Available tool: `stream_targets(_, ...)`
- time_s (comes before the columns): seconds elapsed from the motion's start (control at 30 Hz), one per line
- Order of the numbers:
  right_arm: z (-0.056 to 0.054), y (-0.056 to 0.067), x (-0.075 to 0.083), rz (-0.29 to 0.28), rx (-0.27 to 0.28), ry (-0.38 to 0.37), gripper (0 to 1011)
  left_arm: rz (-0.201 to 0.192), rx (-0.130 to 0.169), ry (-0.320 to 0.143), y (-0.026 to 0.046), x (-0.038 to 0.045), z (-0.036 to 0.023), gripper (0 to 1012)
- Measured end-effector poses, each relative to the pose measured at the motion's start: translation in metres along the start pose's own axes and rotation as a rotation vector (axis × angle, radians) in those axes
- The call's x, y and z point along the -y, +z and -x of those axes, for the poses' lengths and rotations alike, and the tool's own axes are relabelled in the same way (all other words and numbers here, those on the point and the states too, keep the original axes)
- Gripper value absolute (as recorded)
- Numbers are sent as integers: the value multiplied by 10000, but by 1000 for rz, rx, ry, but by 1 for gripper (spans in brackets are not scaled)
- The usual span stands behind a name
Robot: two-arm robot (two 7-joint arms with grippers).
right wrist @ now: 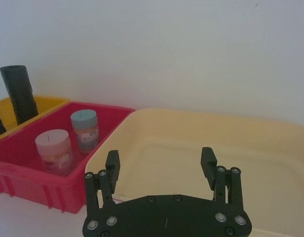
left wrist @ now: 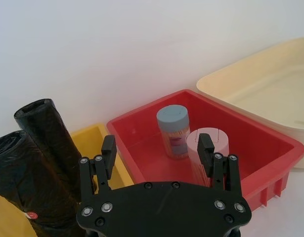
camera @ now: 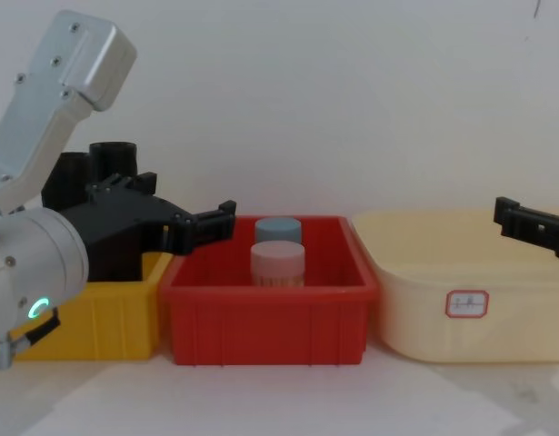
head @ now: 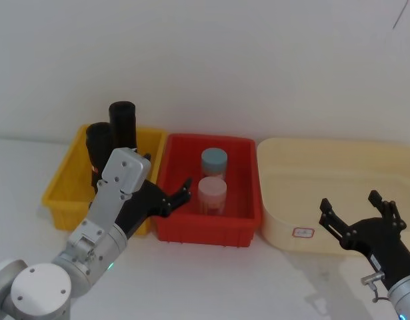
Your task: Pick up the garbage bag with the one hand and transfer it to the other hand.
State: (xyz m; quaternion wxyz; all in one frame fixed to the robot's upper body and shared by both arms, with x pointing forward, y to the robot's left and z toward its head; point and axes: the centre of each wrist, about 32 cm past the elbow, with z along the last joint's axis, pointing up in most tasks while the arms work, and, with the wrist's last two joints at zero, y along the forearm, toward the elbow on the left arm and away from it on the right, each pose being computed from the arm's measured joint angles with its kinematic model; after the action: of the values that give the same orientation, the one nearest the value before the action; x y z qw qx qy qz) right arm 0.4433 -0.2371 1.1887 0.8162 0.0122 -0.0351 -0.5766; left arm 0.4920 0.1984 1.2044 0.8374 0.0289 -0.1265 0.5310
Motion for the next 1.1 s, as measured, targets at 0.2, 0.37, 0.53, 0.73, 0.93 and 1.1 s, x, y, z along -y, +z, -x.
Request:
stream_targets(0.2,0,0,0,0,0,0,1002,0,0,0,0,0,0,1000)
stream_targets(0.37,0,0,0,0,0,0,1001,0,0,0,0,0,0,1000)
stream_targets(0.53,0,0,0,0,0,0,1002,0,0,0,0,0,0,1000)
stream_targets(0.73,0,0,0,0,0,0,1001,0,0,0,0,0,0,1000)
stream_targets(0.93,0,0,0,0,0,0,1001,0,0,0,0,0,0,1000)
stream_targets(1.1,0,0,0,0,0,0,1001,0,0,0,0,0,0,1000)
